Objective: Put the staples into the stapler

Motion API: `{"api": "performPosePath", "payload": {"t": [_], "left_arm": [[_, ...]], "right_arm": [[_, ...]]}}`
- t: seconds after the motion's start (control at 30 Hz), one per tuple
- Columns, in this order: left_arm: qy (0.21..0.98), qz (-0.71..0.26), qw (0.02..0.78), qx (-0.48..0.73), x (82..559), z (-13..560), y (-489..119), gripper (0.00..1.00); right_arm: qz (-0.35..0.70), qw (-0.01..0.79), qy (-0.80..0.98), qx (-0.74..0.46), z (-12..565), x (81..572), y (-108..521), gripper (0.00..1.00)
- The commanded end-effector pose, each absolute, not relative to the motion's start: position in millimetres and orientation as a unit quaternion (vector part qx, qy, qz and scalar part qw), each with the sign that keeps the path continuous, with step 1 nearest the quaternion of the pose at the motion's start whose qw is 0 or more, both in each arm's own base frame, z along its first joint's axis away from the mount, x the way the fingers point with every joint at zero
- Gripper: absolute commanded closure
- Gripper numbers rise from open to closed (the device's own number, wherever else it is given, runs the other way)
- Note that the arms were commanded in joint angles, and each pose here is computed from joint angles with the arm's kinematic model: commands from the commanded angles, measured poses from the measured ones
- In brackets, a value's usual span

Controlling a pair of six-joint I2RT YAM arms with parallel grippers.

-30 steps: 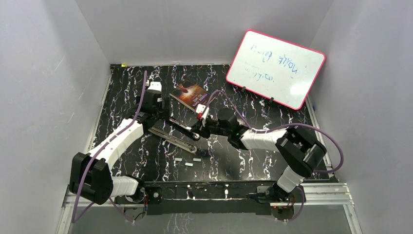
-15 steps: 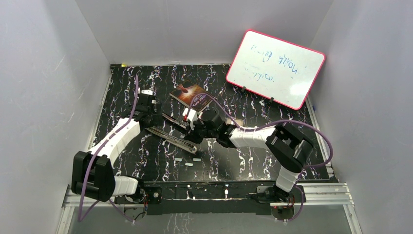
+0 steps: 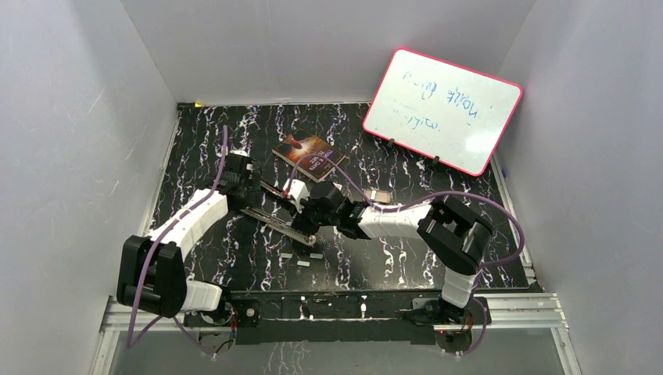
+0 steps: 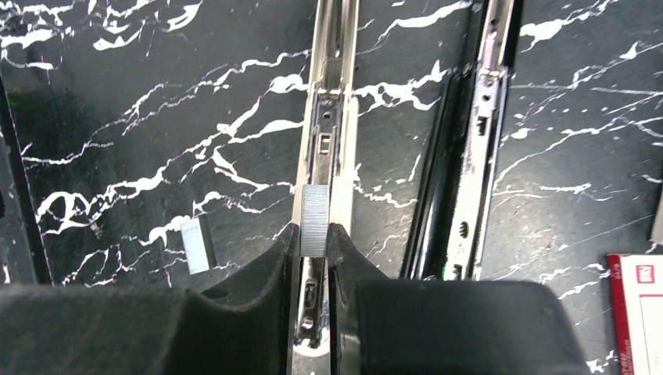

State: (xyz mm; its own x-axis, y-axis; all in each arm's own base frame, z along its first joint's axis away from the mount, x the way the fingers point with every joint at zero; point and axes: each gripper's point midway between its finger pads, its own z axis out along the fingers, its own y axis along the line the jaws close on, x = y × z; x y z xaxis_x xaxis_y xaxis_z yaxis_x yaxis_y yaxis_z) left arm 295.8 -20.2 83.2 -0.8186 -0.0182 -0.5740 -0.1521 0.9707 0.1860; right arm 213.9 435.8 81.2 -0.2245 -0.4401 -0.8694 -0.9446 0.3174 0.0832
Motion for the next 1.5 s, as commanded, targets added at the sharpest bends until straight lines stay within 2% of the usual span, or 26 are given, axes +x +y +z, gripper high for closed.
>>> {"api": "performPosePath", "payload": {"t": [0.0,0.37,1.47], "left_arm": [[0.946,0.132,0.296,-0.028,295,80,-21,0.16],[0.943,0.148,0.298,-0.008,296,81,-25,0.14],[0.944,0.135,0.3,0.022,297,79,-38,0.13]], "right_arm": [[0.32,0.399,0.702,-0.496,90,213,447,1.0],[0.303,0.431,0.724,-0.446,99,221,452,1.0],[0.301,0.41,0.732,-0.454,85,215,454,1.0]]}}
